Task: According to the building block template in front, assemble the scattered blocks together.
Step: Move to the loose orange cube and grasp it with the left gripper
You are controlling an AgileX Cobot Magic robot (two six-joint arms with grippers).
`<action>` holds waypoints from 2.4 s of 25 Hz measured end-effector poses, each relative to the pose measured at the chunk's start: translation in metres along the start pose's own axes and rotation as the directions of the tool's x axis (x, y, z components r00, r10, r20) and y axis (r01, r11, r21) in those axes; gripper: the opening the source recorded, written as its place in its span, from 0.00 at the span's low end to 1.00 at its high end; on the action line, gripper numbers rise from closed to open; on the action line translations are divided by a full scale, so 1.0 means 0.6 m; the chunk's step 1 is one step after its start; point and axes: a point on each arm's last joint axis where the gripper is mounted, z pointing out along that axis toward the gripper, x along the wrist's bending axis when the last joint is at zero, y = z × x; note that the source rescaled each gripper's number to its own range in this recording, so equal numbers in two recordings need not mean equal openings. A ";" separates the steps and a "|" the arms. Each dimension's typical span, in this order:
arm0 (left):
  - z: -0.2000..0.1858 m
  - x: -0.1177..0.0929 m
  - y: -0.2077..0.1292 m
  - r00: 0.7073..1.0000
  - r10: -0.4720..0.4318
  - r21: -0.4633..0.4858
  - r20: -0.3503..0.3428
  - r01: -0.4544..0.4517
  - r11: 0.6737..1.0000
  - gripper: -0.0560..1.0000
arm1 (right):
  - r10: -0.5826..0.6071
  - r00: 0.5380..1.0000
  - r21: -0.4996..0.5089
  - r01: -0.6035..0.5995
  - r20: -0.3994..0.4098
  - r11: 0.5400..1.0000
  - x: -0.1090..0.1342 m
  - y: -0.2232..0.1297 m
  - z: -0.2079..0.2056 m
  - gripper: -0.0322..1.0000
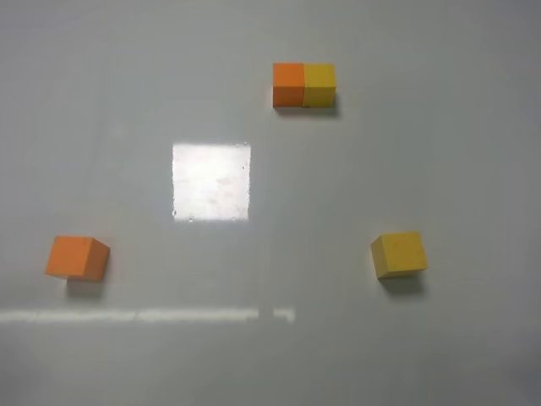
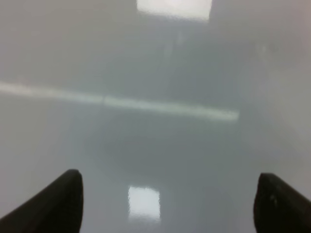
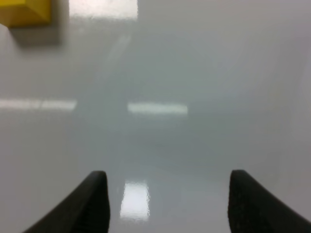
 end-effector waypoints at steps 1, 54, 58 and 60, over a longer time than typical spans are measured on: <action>0.000 0.000 0.000 1.000 0.000 0.000 0.000 0.000 1.000 0.96 | 0.000 1.000 0.000 0.000 0.000 1.000 0.000 0.000 0.000 0.34; 0.146 -0.208 0.282 -0.128 0.910 -0.169 0.395 -0.983 -0.065 0.76 | 0.000 1.000 0.000 0.000 0.000 1.000 0.000 0.000 0.000 0.34; 0.142 -0.220 0.271 -0.176 0.916 -0.176 0.362 -0.977 -0.119 0.85 | 0.000 1.000 0.000 0.000 0.000 1.000 0.000 0.000 0.000 0.34; 0.151 -0.219 0.257 -0.184 0.912 -0.148 0.367 -0.979 -0.138 0.94 | 0.000 1.000 0.000 0.000 0.000 1.000 0.000 0.000 0.000 0.34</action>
